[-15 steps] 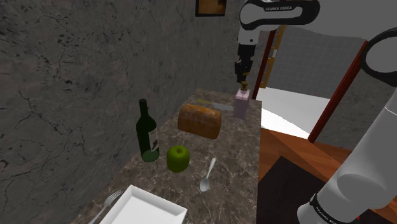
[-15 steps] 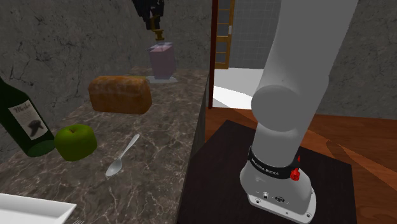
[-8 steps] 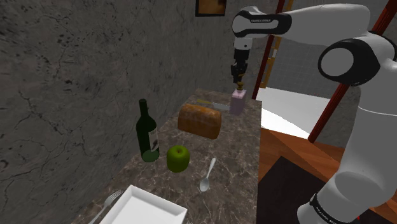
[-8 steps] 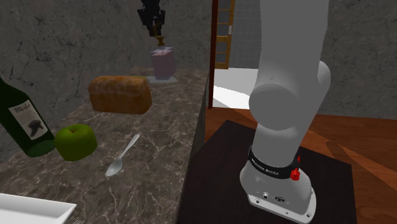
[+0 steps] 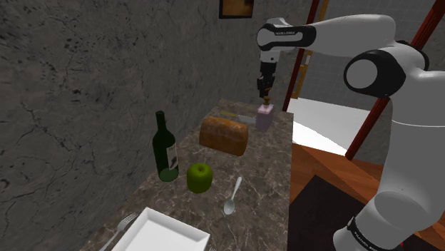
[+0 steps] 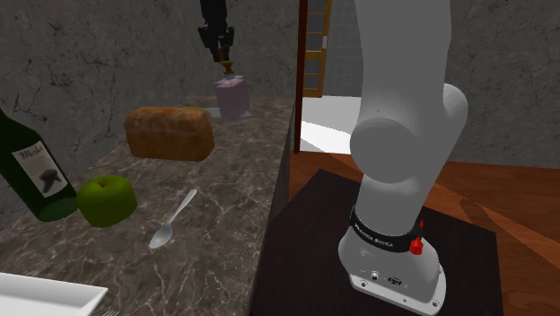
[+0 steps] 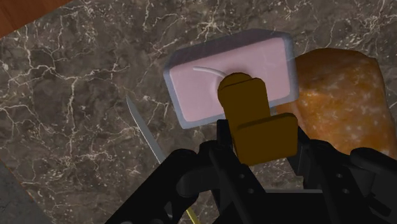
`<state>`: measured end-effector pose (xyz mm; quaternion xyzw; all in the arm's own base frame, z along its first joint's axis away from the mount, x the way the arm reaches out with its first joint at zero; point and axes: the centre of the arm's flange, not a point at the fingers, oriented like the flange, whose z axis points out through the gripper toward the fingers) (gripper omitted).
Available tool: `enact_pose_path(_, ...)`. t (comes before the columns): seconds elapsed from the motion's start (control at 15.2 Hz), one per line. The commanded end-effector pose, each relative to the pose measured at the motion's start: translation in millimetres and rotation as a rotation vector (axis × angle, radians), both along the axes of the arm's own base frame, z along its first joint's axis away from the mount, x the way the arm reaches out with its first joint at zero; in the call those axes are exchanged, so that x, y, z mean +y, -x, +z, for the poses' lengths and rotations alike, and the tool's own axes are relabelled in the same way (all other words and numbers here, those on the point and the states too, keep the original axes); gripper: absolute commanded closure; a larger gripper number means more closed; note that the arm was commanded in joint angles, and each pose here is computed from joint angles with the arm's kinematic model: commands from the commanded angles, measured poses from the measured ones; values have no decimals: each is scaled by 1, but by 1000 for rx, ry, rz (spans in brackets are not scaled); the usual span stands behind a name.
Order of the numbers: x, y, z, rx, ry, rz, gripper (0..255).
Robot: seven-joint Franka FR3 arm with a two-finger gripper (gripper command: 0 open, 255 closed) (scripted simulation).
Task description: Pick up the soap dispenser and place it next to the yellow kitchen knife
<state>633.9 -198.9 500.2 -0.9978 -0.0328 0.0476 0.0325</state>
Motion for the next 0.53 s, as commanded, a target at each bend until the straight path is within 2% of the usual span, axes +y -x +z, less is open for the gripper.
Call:
enact_pose_path(0.0, 0, 0, -10, -1, 0, 0, 255)
enact_pose_path(0.46, 0, 0, -47, -1, 0, 0, 255)
